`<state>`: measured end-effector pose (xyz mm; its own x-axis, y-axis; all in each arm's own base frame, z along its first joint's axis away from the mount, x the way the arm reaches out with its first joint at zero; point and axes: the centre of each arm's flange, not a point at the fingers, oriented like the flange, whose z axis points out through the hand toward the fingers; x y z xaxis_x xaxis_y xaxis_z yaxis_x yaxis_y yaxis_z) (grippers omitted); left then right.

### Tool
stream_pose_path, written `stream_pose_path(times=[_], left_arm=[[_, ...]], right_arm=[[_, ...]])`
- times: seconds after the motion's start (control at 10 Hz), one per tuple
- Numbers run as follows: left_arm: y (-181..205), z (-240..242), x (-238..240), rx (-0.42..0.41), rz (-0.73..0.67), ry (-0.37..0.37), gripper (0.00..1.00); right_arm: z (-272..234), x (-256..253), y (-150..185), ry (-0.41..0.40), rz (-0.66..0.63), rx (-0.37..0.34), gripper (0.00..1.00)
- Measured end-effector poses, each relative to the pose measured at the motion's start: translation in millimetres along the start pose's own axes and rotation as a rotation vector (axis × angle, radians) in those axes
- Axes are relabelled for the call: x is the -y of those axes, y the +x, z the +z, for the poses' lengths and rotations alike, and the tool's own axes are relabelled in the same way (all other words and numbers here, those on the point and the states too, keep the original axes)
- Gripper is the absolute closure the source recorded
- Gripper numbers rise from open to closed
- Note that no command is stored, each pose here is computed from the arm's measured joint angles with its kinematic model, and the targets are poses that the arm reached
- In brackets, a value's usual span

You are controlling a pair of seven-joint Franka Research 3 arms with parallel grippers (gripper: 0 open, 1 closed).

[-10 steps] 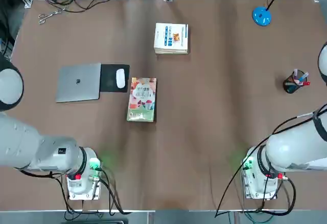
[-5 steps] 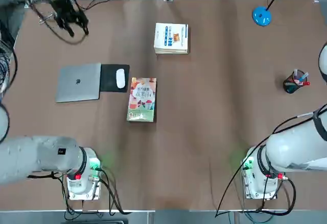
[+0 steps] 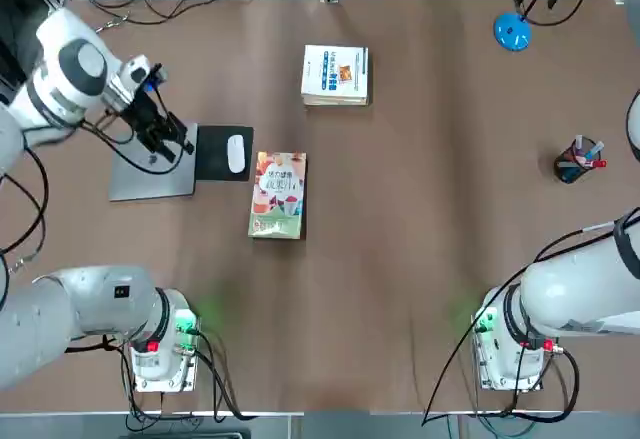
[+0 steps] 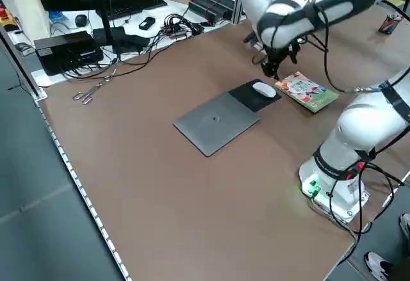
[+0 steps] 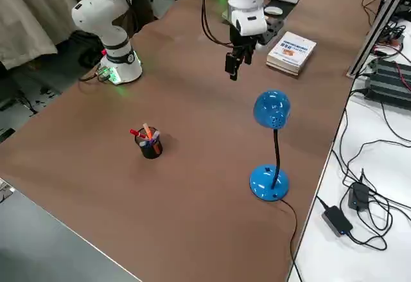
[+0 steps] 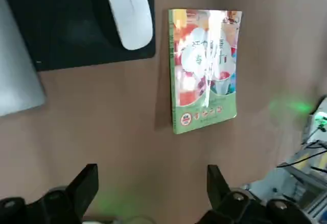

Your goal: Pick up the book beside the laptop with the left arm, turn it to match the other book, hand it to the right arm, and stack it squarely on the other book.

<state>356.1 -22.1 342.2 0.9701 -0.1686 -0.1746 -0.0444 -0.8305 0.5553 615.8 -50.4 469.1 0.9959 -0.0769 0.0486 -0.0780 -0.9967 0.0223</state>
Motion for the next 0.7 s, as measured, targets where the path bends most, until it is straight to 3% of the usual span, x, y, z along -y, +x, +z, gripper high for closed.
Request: stream_pose_path(times=[0.2,0.5,0.7], left_arm=[[-4,39,11,-0.051,-0.009,-0.082,0.07],[18,136,-11,-0.092,-0.017,-0.119,0.06],[15,184,-10,-0.063,-0.004,-0.152,0.07]], right_arm=[[21,7,-5,0.003,-0.012,-0.008,0.01],[62,22,-20,0.006,-0.037,0.003,0.0],[68,23,-22,0.006,-0.038,-0.001,0.0]])
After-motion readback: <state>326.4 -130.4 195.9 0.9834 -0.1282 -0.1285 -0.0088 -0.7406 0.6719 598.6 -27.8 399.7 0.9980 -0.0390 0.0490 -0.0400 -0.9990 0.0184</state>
